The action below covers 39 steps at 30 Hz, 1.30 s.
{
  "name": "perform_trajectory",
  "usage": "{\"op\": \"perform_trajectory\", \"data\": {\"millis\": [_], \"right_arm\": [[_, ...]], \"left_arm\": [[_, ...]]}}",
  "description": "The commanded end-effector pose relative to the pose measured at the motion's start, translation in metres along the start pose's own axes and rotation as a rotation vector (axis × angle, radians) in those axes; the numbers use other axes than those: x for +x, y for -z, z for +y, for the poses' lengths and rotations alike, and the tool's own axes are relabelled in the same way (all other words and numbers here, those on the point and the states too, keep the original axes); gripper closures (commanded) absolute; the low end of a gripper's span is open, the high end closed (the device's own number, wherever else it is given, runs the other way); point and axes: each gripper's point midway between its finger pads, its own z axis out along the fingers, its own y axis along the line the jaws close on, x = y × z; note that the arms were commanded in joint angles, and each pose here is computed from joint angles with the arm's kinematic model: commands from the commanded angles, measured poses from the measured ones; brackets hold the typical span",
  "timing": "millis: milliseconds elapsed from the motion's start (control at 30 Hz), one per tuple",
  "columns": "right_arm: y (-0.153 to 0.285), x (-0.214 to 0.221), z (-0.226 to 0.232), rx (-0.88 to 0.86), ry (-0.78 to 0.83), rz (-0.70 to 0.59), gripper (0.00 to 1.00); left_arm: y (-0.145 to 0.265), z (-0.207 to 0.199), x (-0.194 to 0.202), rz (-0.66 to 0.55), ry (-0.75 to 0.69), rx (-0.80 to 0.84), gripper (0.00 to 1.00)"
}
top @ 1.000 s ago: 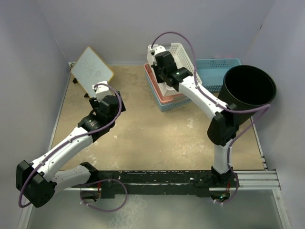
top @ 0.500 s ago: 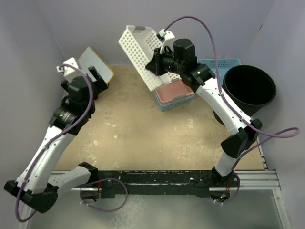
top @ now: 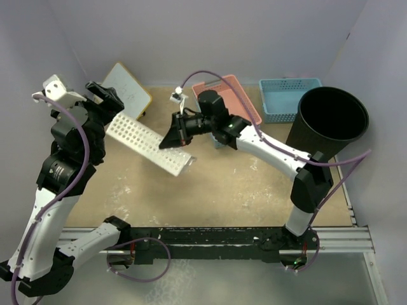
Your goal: Turn the large container upside down
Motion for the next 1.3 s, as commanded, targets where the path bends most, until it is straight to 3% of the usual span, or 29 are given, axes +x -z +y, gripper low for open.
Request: {"op": "perform_trajectory", "data": {"millis": [0, 400, 633, 833, 933, 1033, 1267], "right_arm": [[-0.011, 0.002, 0.065, -0.328, -0.047, 0.015, 1.00], [-0.046, 0.031, 0.041, -0.436, -0.378, 0.136, 1.00], [-0.047, 0.038, -0.028, -0.265, -0.566, 0.137, 1.00], [-0.032, 0.053, -0.106, 0.015, -0.619, 0.129, 1.00], [-0.025, 0.063, -0.137, 0.166, -0.589, 0.148, 0.81], [-0.018, 0.065, -0.154, 0.262, -0.540, 0.140, 0.68], [-0.010, 0.070, -0.176, 0.393, -0.456, 0.156, 0.60]], "left_arm": [[-0.006, -0.011, 0.006, 0.013, 0.001, 0.034, 0.19], [-0.015, -0.016, 0.028, 0.065, -0.026, 0.045, 0.19], [-0.018, -0.013, 0.039, 0.086, -0.045, 0.033, 0.19], [-0.020, -0.011, 0.047, 0.103, -0.057, 0.022, 0.19], [-0.021, -0.011, 0.049, 0.108, -0.061, 0.022, 0.19], [-0.021, -0.011, 0.051, 0.112, -0.064, 0.023, 0.19], [-0.025, -0.012, 0.059, 0.130, -0.078, 0.023, 0.19]]}}
